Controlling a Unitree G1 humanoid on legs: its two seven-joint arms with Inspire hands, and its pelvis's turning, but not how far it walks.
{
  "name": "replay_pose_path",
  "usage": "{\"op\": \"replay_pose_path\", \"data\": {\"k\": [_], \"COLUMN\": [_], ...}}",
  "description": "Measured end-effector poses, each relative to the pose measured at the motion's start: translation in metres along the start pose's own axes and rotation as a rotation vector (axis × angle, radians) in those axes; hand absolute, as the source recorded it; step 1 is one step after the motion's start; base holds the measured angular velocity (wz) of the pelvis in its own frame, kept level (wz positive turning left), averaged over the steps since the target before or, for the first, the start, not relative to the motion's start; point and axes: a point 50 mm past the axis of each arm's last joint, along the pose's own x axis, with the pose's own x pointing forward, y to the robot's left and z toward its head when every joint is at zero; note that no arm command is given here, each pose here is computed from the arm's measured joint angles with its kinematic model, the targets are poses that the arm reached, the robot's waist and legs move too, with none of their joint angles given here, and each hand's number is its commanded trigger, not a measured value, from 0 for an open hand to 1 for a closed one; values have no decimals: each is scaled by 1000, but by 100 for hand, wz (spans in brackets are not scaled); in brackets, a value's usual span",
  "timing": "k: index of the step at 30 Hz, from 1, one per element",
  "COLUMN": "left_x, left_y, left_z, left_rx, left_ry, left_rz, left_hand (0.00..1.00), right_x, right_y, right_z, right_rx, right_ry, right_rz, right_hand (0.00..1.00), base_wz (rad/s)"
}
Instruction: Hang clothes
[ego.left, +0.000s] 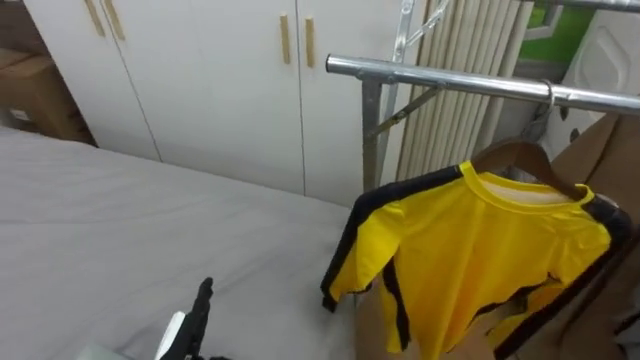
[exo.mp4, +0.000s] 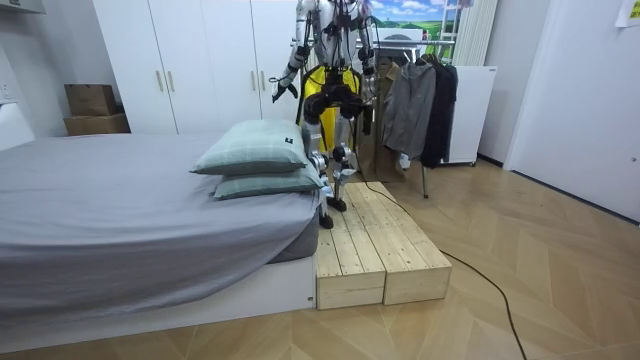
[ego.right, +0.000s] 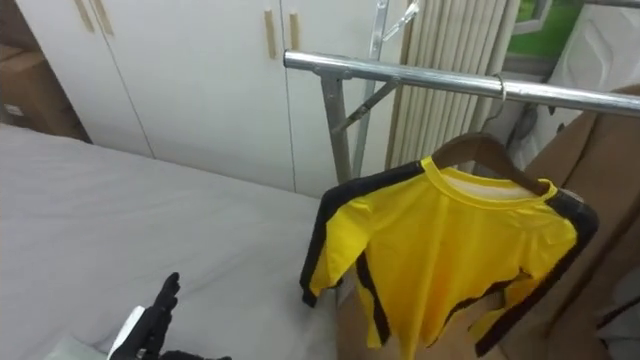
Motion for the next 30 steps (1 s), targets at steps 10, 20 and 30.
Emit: {"op": "replay_pose_path", "data": {"k": [10, 20, 30], "left_x": [-3, -4, -5], "left_y": [-19, -35, -48], "left_z": [0, 16, 15], "left_rx": [8, 87, 105], "left_ry": [0, -81, -78], "left_rz": [-96, -208, -260], "left_hand": [0, 0, 0], "right_x": [5, 5, 5], "right_y": [-10, -16, -16], "right_z": [41, 38, 34], "right_rx": [-348, -426, -410], "right_ry": [-54, -27, -10], "right_rz": [-8, -8, 8], "right_hand": [0, 0, 0], "base_wz": [99, 148, 64]}}
